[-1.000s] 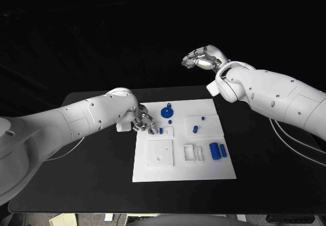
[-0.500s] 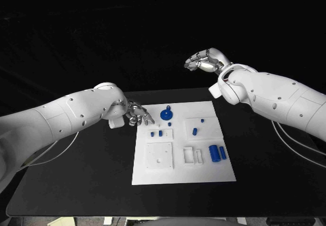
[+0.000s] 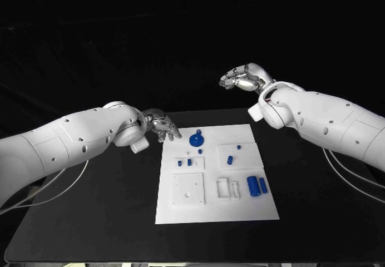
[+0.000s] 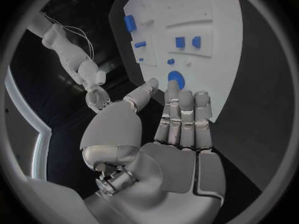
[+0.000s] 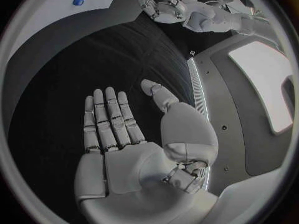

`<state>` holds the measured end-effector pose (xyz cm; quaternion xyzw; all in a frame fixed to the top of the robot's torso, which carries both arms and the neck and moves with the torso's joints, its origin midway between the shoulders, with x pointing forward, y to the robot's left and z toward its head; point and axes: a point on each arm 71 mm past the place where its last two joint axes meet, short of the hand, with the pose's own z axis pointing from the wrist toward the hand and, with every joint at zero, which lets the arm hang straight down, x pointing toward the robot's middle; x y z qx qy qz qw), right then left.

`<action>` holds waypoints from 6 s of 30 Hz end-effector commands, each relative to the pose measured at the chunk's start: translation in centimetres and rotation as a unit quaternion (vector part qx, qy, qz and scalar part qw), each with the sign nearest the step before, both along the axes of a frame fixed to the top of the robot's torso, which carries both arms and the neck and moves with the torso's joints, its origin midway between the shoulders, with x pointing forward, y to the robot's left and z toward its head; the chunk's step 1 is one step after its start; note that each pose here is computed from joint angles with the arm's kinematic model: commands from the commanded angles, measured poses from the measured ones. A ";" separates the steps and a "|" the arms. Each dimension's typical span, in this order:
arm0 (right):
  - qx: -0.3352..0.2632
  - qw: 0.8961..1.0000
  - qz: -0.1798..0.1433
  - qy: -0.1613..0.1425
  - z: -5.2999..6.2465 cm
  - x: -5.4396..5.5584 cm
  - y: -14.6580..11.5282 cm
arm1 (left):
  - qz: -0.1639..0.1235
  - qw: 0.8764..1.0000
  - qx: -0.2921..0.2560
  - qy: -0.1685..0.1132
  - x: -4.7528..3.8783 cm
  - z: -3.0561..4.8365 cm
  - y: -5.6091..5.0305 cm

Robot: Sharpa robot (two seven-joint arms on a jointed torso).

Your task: Assemble the parts on the task board

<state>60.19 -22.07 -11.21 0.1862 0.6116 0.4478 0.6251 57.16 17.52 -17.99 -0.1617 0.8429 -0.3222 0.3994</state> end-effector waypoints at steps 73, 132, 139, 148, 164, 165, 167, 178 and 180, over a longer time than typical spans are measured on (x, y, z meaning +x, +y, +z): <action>0.003 1.000 0.007 0.002 -0.6 -0.6 0.2 | -0.196 0.935 0.157 -0.249 -1.41 -6.59 -9.4; 0.004 1.000 0.013 0.001 -0.5 -0.7 0.7 | -0.222 0.923 0.200 -0.243 -2.57 -9.74 -9.9; 0.004 1.000 0.013 0.002 -0.5 -0.7 0.7 | -0.225 0.921 0.200 -0.248 -2.74 -9.77 -10.2; 0.004 1.000 0.013 0.002 -0.5 -0.7 0.7 | -0.237 0.919 0.198 -0.244 -3.18 -9.91 -10.6; 0.003 1.000 0.013 0.002 -0.5 -0.7 0.7 | -0.236 0.919 0.196 -0.247 -3.29 -10.02 -10.4; 0.004 1.000 0.013 0.002 -0.5 -0.7 0.7 | -0.235 0.919 0.196 -0.248 -3.26 -10.02 -10.4; 0.004 1.000 0.013 0.002 -0.5 -0.7 0.7 | -0.232 0.919 0.196 -0.251 -3.20 -9.99 -10.3; 0.003 1.000 0.011 0.002 -0.5 -0.7 0.6 | -0.223 0.915 0.172 -0.288 -3.25 -9.44 -9.9; 0.003 1.000 0.011 0.002 -0.5 -0.7 0.5 | -0.219 0.916 0.160 -0.296 -3.31 -9.25 -9.9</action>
